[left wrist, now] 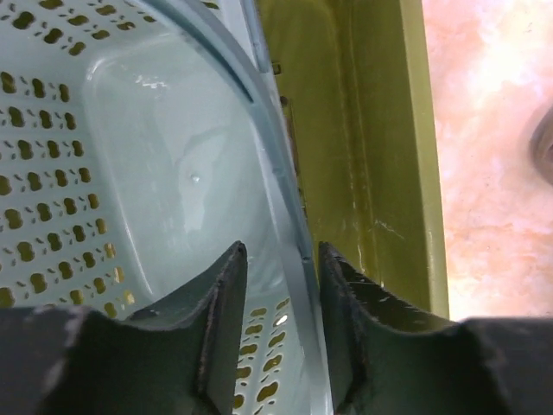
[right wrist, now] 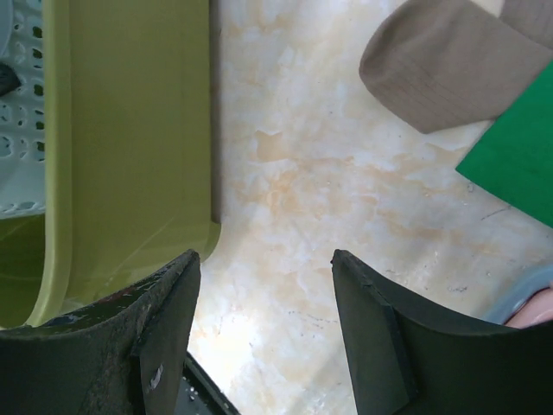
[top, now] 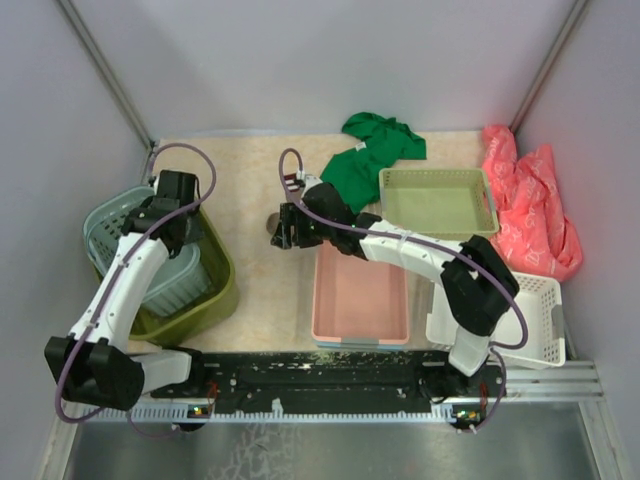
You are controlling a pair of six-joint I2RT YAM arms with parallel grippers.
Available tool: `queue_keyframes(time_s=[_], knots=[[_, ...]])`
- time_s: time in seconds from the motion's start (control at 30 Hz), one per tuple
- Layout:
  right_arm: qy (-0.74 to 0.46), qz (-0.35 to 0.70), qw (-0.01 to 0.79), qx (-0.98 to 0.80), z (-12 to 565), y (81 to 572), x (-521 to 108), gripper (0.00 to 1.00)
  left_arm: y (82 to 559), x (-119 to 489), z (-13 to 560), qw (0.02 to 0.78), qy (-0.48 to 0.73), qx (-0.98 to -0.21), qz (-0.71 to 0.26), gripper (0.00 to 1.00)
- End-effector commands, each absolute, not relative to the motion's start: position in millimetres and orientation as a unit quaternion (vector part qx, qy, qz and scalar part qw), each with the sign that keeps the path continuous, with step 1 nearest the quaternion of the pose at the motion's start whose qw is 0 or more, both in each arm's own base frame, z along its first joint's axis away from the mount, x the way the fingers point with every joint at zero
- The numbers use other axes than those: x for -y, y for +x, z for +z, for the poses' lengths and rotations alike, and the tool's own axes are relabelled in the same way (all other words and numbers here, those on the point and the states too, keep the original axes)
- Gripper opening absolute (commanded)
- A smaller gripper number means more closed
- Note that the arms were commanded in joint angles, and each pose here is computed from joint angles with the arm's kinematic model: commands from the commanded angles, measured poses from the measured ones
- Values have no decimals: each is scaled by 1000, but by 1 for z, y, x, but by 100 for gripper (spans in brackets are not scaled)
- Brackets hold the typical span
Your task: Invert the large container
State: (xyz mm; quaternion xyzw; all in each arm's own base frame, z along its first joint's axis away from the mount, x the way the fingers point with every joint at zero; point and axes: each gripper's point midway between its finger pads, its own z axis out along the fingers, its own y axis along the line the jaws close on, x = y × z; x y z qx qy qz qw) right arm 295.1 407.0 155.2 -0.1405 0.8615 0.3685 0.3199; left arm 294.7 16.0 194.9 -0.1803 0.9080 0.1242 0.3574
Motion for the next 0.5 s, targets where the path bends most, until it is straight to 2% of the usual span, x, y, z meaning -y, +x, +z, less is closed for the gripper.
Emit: queue_keyframes(time_s=[0.0, 0.2, 0.47], knots=[[-142, 389, 355, -838, 192, 291, -409, 63, 298, -15, 196, 365, -192, -904, 113, 36], [-141, 394, 345, -840, 189, 291, -413, 63, 296, -14, 262, 422, -159, -887, 97, 0], [-130, 368, 378, -840, 203, 301, -402, 63, 298, -5, 376, 518, -139, -842, 49, 0]])
